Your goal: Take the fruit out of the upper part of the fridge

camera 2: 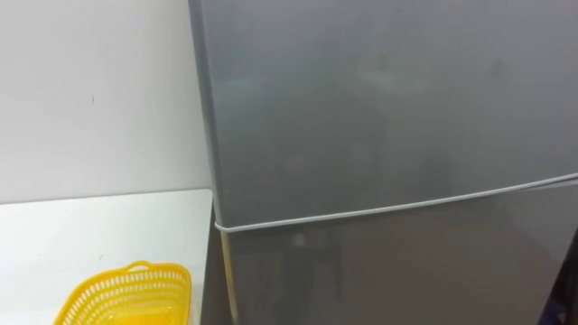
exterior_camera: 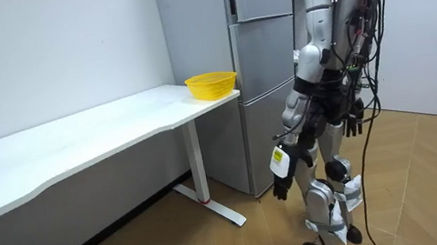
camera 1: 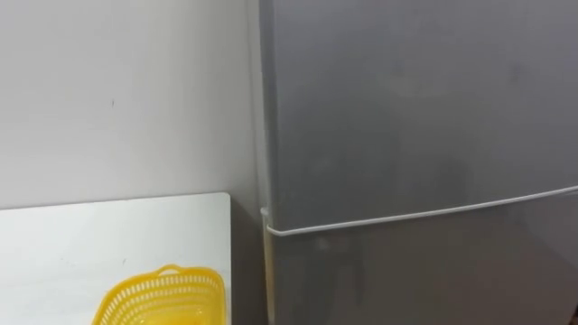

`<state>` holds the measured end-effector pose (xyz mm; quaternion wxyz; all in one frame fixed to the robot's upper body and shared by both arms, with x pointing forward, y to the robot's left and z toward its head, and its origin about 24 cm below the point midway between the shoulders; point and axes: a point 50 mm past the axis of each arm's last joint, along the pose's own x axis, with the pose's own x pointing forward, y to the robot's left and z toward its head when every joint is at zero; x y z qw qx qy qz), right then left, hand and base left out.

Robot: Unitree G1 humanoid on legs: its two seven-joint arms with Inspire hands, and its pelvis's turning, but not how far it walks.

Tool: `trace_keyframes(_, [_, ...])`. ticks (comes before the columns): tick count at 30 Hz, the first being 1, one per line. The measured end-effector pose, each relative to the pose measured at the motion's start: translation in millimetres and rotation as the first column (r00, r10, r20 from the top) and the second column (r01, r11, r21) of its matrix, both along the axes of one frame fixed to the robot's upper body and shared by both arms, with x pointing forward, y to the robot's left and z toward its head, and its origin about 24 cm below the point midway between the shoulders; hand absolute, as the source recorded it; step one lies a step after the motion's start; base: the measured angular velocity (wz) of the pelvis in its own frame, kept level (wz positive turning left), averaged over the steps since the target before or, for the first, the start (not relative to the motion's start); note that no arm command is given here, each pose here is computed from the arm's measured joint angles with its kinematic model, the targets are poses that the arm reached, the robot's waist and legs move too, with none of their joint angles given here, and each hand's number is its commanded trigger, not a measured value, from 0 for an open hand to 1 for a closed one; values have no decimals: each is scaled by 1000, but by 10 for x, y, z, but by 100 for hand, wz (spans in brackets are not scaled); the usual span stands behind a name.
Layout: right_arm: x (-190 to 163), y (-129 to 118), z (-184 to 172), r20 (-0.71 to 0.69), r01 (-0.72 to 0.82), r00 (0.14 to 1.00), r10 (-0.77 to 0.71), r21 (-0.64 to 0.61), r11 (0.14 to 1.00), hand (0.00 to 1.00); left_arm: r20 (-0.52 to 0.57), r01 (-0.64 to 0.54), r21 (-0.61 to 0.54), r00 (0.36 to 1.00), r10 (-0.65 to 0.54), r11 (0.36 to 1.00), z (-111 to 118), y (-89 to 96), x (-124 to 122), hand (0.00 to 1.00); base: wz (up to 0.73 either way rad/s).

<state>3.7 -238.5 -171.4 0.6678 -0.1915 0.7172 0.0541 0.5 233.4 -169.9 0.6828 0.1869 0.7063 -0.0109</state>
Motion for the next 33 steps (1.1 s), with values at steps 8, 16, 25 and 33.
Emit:
trace_keyframes(8, [-51,-20,5,-9,30,999,-31,-26,999,0,116,-385,66,919,377,920,21,79,-47,0,2])
trace_keyframes(16, [-13,-93,23,43,76,996,-73,-76,994,0,433,-728,118,650,625,675,164,360,291,0,-4])
trace_keyframes(25, [110,-110,36,129,102,987,-90,-84,991,0,757,-867,114,393,523,486,570,670,722,0,0])
trace_keyframes(33, [220,-125,56,216,111,972,-92,-80,991,0,938,-938,-18,104,331,346,1094,851,1050,0,0])
